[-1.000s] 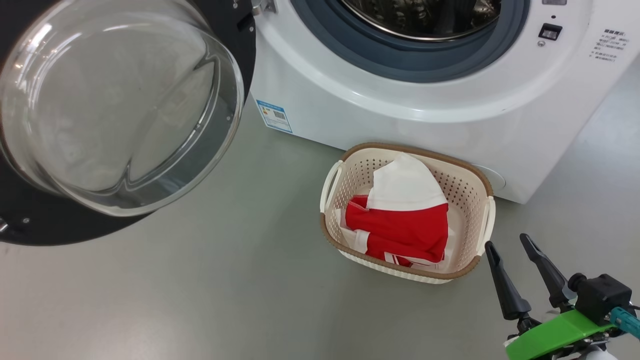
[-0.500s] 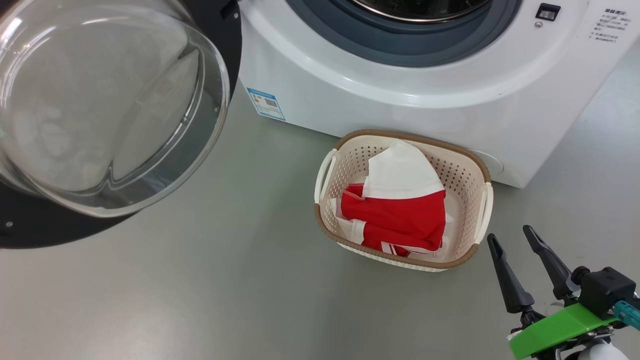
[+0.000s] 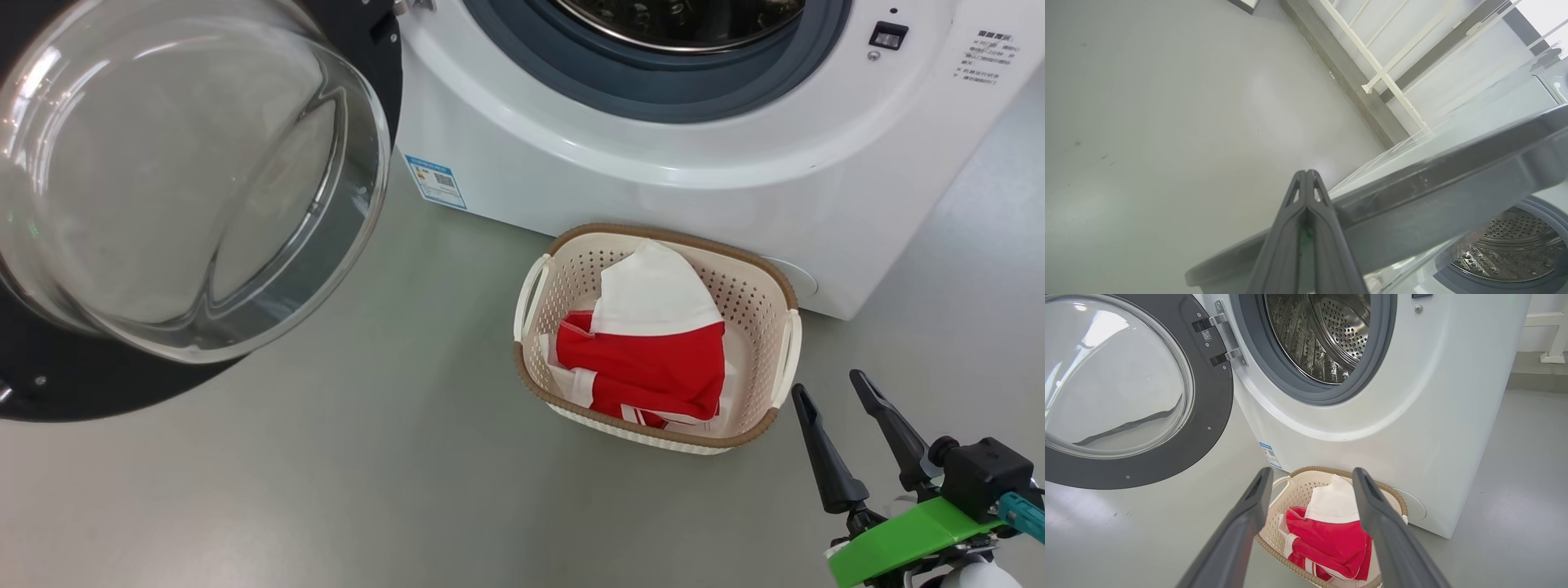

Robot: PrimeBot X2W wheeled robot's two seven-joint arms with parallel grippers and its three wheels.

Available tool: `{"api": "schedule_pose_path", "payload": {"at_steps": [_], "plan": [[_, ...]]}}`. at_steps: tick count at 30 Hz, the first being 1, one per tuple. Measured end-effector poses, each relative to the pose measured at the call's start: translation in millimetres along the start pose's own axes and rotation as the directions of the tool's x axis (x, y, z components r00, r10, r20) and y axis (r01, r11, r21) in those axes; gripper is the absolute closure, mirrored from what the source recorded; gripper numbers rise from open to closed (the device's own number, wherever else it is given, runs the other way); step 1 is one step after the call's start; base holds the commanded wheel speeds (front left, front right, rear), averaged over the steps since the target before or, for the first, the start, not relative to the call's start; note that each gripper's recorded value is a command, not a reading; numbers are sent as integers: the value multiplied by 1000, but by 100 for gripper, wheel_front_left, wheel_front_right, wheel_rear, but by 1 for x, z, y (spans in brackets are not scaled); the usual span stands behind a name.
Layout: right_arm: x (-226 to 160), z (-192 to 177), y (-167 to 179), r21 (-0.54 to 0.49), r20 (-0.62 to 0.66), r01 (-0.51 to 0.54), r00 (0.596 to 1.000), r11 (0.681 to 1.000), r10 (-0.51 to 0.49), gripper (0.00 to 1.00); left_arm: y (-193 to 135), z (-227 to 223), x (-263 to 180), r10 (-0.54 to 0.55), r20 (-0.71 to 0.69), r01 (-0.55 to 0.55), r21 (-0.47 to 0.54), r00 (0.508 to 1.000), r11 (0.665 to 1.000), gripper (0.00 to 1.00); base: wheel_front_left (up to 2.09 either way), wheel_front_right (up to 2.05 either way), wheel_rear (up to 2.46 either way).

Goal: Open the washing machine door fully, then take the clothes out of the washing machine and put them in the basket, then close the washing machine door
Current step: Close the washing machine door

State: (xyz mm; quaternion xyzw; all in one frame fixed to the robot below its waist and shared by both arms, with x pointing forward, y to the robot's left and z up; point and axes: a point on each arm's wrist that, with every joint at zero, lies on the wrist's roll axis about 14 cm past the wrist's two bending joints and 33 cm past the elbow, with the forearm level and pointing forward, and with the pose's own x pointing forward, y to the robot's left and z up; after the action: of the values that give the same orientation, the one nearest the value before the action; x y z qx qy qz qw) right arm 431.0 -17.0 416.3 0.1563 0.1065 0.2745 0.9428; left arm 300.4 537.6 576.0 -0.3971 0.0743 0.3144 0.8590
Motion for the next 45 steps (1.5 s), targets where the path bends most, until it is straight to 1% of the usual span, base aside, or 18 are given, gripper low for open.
{"api": "schedule_pose_path", "payload": {"at_steps": [3,9,16,21,24,27,30,34,38,39,45], "plan": [[-1,2,1,-2,6,0,1000,1000,0,0,-3,-2,-3,-18,-19,19,19,1000,1000,100,0,0,0],[-4,11,5,-5,28,3,1000,1000,-3,0,-15,-7,-12,-89,-45,90,40,995,995,100,0,0,0],[-9,20,12,-8,53,2,999,1000,-2,0,-28,-18,-28,-166,-107,175,79,980,981,100,0,0,0],[-11,26,15,-13,66,2,998,1000,-1,0,-37,-27,-38,-207,-156,228,130,966,965,100,0,0,0],[-12,29,17,-14,74,1,997,1000,0,0,-49,-43,-43,-243,-214,279,154,946,948,100,0,0,0],[-13,30,18,-16,79,1,997,1000,0,0,-58,-60,-48,-278,-271,327,156,922,932,100,0,0,0],[-17,27,18,-14,70,7,998,1000,-6,0,-61,-67,-54,-297,-297,355,166,908,920,100,0,0,0],[-19,28,18,-11,73,11,997,1000,-10,0,-78,-79,-64,-355,-336,426,166,872,889,100,0,0,0],[-19,29,18,-6,78,15,997,1000,-15,0,-99,-96,-73,-403,-388,499,188,829,846,100,0,0,0],[-20,30,17,-5,82,20,996,1000,-19,0,-110,-104,-78,-428,-410,536,195,805,821,100,0,0,0],[-21,31,13,-4,85,34,996,999,-33,0,-141,-128,-89,-503,-446,632,206,740,747,100,0,0,0]]}}
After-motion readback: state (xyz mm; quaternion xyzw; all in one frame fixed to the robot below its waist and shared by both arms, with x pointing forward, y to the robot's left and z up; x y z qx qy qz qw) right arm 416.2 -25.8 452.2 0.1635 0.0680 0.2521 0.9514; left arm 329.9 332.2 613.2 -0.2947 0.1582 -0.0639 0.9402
